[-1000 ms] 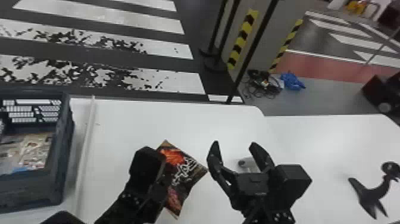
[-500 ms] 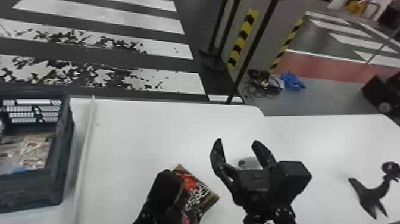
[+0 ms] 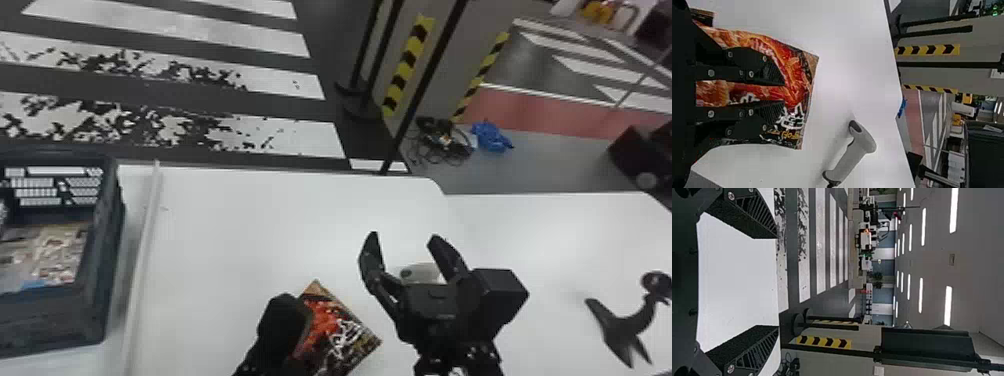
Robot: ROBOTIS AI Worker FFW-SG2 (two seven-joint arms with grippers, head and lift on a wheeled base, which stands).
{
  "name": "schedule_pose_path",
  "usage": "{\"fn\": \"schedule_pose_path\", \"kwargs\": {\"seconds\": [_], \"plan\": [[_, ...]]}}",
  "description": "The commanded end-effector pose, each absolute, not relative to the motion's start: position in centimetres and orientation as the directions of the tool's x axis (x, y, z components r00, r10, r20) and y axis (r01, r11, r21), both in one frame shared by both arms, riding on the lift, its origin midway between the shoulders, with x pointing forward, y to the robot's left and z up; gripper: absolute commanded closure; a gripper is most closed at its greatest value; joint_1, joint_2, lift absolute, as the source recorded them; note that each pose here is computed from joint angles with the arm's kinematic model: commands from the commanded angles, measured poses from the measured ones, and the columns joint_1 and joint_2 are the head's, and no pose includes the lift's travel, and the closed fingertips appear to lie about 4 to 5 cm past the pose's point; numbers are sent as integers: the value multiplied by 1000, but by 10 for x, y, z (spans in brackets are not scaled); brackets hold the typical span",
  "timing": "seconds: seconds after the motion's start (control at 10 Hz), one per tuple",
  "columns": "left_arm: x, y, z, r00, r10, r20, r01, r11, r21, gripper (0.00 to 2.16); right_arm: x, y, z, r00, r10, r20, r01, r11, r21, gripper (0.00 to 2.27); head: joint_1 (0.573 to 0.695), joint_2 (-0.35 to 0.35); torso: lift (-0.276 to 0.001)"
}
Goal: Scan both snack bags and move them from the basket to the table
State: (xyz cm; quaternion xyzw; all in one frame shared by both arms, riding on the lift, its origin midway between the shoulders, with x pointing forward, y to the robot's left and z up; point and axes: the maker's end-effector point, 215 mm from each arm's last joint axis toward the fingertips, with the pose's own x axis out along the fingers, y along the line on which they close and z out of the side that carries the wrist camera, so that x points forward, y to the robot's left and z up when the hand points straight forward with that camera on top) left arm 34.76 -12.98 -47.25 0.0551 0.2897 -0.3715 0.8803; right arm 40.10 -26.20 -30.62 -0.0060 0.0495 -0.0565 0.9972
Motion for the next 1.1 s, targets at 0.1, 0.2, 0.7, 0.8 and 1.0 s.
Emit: {"fn": "schedule_pose_path", "kwargs": {"seconds": [0.1, 0.2, 0.7, 0.8, 1.0], "plan": [[353, -120, -468, 590, -595, -547, 664, 742, -91, 33, 401, -262, -305, 989, -114, -94, 113, 993, -16, 110, 695, -350, -98], [360, -108, -464, 617, -572, -541, 646, 760, -67, 29, 401, -262, -305, 989, -114, -94, 113, 993, -16, 110, 695, -350, -98], [422, 5, -420, 806, -390, -445, 457, 888, 50, 29, 398, -261, -307, 989, -109, -103, 108, 994, -12, 110, 695, -350, -98], [430, 18, -399, 845, -382, -375, 432, 900, 56, 29, 397, -260, -309, 989, -108, -106, 107, 994, -12, 110, 695, -350, -98], [439, 50, -363, 897, -346, -274, 376, 924, 65, 29, 394, -260, -312, 988, -105, -115, 103, 995, -15, 110, 695, -315, -98]]}}
